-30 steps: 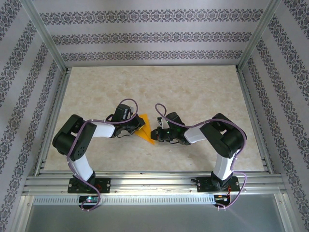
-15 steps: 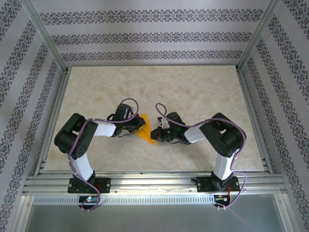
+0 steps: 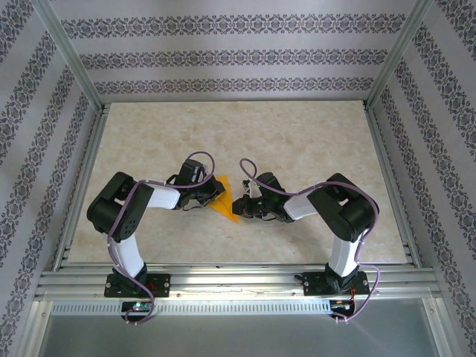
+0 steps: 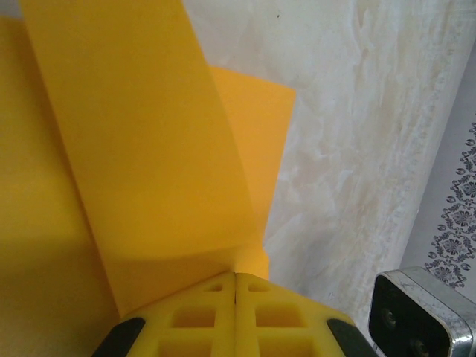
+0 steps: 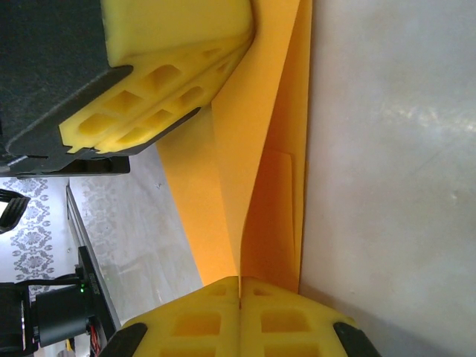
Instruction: Fold a paper plane with a square sheet of paper (pick it up from the middle)
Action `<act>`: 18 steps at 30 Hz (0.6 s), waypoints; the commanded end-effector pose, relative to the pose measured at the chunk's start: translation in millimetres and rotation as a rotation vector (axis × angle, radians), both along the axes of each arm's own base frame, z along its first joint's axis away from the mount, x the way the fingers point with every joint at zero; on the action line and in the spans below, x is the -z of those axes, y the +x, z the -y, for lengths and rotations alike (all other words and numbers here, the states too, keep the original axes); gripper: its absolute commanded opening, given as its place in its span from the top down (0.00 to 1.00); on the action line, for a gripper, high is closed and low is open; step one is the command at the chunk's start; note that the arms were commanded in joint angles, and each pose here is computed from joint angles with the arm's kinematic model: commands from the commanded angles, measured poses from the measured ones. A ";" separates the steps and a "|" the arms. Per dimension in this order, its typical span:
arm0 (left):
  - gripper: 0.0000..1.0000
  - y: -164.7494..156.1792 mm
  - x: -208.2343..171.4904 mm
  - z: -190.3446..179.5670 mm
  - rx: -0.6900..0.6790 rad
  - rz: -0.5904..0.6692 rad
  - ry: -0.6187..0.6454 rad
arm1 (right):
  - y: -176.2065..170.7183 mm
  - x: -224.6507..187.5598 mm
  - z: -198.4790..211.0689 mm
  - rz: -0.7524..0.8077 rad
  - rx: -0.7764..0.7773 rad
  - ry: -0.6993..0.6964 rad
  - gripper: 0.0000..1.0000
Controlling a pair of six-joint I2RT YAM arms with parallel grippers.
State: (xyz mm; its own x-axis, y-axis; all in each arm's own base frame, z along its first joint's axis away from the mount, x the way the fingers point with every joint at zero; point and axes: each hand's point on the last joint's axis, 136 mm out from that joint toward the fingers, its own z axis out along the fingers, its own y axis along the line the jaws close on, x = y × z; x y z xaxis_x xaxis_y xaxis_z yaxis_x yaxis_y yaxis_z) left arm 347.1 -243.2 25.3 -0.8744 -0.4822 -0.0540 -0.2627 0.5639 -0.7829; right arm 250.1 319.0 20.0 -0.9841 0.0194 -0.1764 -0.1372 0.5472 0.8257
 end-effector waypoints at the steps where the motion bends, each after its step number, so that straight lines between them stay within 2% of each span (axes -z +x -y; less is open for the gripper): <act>1: 0.95 0.6 2.4 6.0 0.029 0.008 0.015 | -17.2 39.9 13.5 -0.109 0.010 -0.109 0.95; 18: 0.97 -8.1 19.7 5.0 0.064 -0.045 0.050 | -16.1 35.9 11.8 -0.114 0.009 -0.096 0.90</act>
State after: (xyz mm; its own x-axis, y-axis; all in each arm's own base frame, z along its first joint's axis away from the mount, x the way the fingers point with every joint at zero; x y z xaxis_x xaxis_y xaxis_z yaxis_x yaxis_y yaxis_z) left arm 349.6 -247.4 21.2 -0.8873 -0.4582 -0.0532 -0.2503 0.5750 -0.7789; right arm 250.5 318.6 20.2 -0.9859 0.0194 -0.1662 -0.1293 0.5416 0.8306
